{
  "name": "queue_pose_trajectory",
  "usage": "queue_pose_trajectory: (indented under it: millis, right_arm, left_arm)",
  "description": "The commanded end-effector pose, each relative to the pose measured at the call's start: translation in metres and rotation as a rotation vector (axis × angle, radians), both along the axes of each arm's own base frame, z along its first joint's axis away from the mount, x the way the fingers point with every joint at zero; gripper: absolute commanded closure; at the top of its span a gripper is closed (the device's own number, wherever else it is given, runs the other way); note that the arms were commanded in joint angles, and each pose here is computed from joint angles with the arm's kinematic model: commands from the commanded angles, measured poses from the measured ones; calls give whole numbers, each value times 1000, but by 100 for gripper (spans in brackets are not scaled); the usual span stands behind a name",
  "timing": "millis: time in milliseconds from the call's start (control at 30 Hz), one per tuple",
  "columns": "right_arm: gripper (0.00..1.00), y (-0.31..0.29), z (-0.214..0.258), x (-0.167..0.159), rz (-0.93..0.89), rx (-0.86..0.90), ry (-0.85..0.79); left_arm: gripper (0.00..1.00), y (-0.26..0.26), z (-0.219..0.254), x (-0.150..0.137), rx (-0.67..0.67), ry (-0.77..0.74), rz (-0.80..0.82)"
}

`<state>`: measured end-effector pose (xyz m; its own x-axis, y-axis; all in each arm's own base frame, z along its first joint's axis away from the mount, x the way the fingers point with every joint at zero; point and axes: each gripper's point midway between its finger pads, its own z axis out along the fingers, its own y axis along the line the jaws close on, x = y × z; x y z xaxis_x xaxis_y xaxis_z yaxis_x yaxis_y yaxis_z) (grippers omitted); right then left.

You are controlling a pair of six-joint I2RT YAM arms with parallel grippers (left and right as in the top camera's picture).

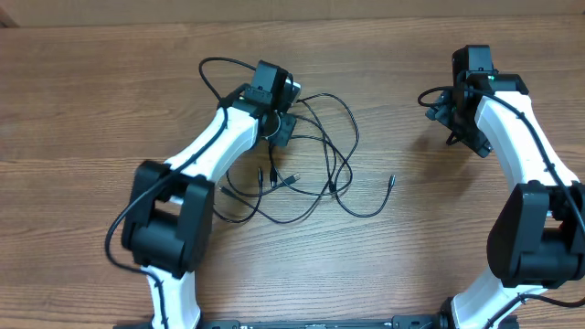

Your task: Untangle cables

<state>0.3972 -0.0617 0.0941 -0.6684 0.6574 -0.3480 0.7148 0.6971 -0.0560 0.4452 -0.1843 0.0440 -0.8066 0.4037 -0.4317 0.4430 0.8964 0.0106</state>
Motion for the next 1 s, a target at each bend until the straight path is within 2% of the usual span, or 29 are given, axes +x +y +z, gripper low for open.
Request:
queue_pose_trajectory:
  millis: [0, 200, 333, 367, 500, 700, 900, 933, 967]
  right_arm:
    - [0, -2, 3, 1, -9, -9, -13]
    - [0, -2, 3, 1, -9, -9, -13]
    - [0, -2, 3, 1, -9, -9, -13]
    - [0, -2, 3, 1, -9, -9, -13]
    - [0, -2, 3, 1, -9, -9, -13]
    - [0, -2, 3, 1, -9, -9, -13]
    - [0, -2, 3, 1, -9, -9, -14]
    - [0, -2, 3, 1, -9, -9, -13]
    - [0, -2, 3, 1, -9, -9, -13]
  left_arm:
    - [96, -4, -25, 10, 27, -15, -71]
    - [93, -5, -30, 15, 23, -28, -71]
    - [56, -5, -28, 14, 23, -26, -68]
    - [51, -5, -24, 14, 20, -33, -68]
    - [43, -7, 0, 20, -1, -76, -48]
    - [39, -4, 43, 18, -80, -91, 93]
    - [36, 1, 41, -13, -133, 60, 252]
    - [39, -1, 38, -20, -139, 91, 255]
    - [51, -3, 35, -27, -144, 126, 247]
